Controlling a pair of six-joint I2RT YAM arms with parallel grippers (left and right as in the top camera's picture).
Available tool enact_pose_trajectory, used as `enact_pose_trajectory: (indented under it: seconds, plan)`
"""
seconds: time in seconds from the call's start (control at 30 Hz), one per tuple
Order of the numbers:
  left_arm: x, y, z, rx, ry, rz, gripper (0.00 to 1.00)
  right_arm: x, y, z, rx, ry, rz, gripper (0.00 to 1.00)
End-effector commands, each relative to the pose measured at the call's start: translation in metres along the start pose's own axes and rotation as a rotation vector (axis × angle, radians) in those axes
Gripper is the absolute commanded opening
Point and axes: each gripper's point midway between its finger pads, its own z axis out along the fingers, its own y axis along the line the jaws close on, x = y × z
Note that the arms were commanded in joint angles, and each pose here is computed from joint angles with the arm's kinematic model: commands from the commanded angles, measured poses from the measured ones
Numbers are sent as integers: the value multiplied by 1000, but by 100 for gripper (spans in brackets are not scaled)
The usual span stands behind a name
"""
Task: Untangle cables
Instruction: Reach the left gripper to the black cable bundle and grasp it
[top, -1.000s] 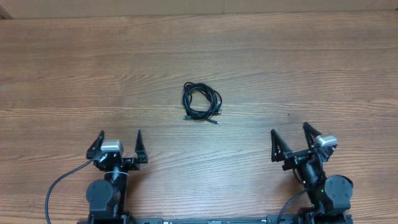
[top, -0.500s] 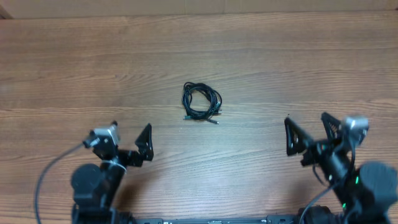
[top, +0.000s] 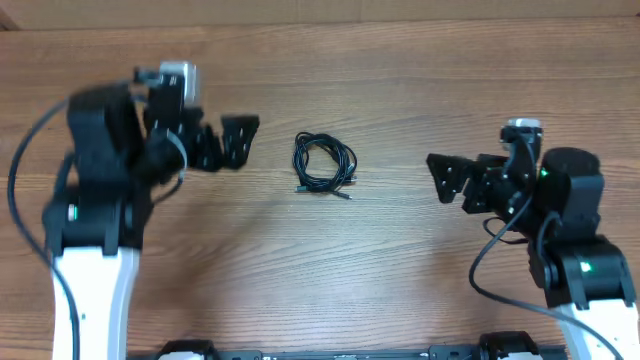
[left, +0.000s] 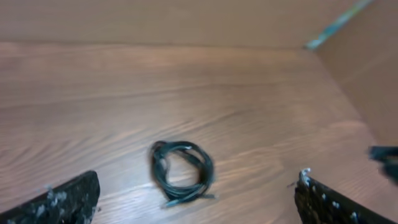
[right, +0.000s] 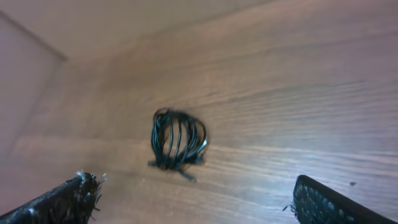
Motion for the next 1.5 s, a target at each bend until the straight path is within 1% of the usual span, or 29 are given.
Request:
enact_pose_trajectory:
  seconds: [0.0,0.03,0.1,0.13,0.23,0.3,0.43,0.47,0.6,0.73,0.93,1.13,1.33,1.37,1.4,1.43,1.47]
  plan:
    - [-10,-26,18,197,25,25,100,3,7,3,-35,40,-28,100]
    - [-10,-20,23,174,33,-6,100,5,4,4,-24,47,-24,100]
    - [-2,6,39,14,65,-116,100,7,-5,5,25,57,-16,100]
    - [4,17,45,-72,82,-128,100,7,-9,5,52,57,-12,100]
    - [24,44,55,-367,127,-123,100,5,-18,1,112,54,0,100]
    - [36,45,65,-511,148,-66,100,0,-15,-3,112,45,-3,100]
    - [51,23,101,-488,191,5,100,-5,-12,-6,110,37,-6,100]
    - [60,24,117,-504,211,-7,100,-3,-13,-6,112,42,-5,99]
    - [83,45,148,-562,265,-88,100,5,-15,-7,120,74,7,97]
    - [103,60,175,-575,325,-96,100,10,-16,-7,125,92,14,96]
    - [118,71,203,-581,345,-94,100,15,-17,-8,131,113,21,93]
    - [141,74,229,-529,404,-109,100,20,-18,-9,136,132,29,92]
    - [169,86,242,-556,477,-111,94,20,-18,-9,136,134,29,92]
    - [175,89,244,-560,492,-111,83,20,-18,-9,137,134,29,92]
    - [176,89,245,-557,496,-112,59,20,-18,-9,137,134,29,92]
    - [177,88,245,-554,500,-112,31,20,-18,-9,137,134,29,92]
    - [178,87,246,-545,503,-110,21,20,-18,-9,137,134,29,92]
